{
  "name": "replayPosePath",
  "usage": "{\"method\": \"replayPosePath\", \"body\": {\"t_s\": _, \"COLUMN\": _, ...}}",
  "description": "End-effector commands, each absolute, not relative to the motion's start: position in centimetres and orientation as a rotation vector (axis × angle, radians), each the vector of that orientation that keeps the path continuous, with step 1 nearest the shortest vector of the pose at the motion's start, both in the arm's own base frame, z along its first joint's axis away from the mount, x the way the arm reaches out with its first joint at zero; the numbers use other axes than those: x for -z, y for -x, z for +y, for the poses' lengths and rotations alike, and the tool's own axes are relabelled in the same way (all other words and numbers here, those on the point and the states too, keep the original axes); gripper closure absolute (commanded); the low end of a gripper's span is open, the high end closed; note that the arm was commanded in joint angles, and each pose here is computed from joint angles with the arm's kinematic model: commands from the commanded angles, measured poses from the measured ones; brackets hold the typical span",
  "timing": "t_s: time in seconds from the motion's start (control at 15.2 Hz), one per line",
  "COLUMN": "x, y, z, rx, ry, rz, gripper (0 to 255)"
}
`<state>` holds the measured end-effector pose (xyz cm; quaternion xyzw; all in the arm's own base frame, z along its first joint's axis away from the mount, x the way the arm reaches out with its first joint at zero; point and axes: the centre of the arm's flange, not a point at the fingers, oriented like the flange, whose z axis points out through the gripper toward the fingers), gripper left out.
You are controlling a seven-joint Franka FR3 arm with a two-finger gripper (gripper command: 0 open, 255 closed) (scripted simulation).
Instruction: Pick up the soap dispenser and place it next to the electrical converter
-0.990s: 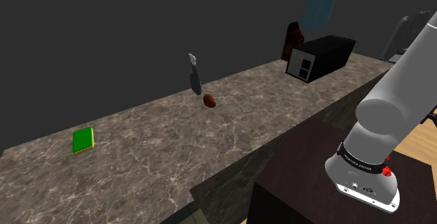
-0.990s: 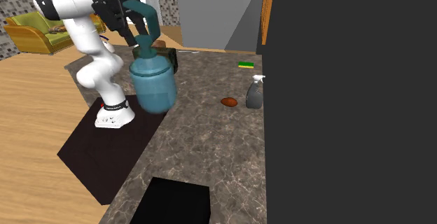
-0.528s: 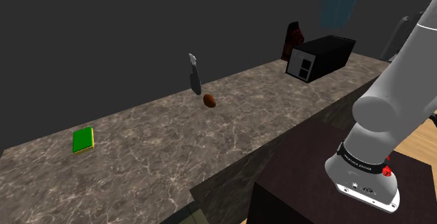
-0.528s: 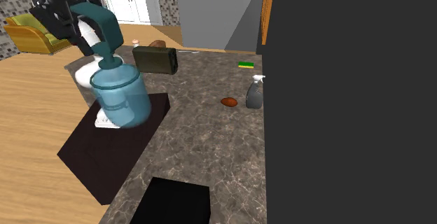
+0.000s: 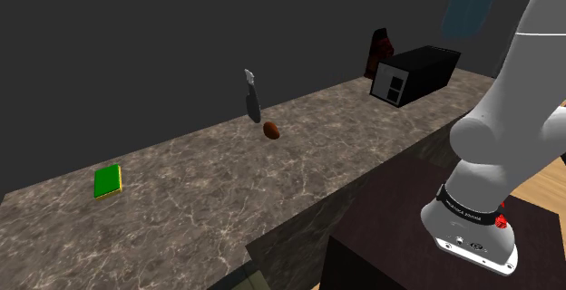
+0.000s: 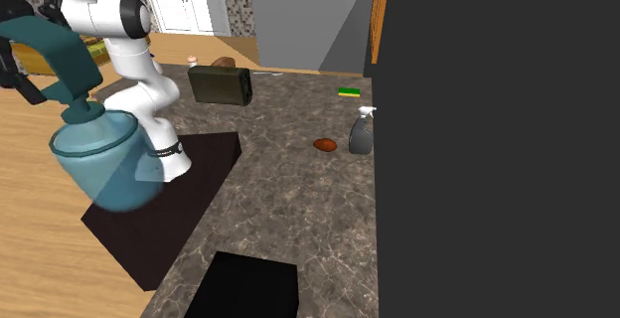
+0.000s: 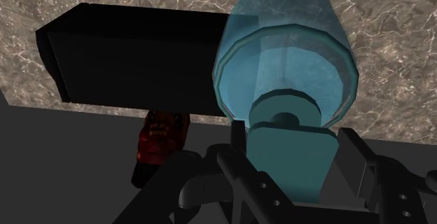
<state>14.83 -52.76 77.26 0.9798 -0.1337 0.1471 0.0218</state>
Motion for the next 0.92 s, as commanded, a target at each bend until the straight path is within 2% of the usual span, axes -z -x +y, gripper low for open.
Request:
{"method": "replayPosePath", "body": {"t_s": 0.0, "x": -76.4, "y": -14.1, "z": -53.2, "rx": -0.456, "ry": -3.033, "rz": -0.413, "gripper": 255}}
{"method": "replayPosePath", "body": {"t_s": 0.86, "x": -69.5, "y": -14.1, "z": -53.2, "rx": -0.456, "ry": -3.033, "rz": -0.413, "gripper": 255}}
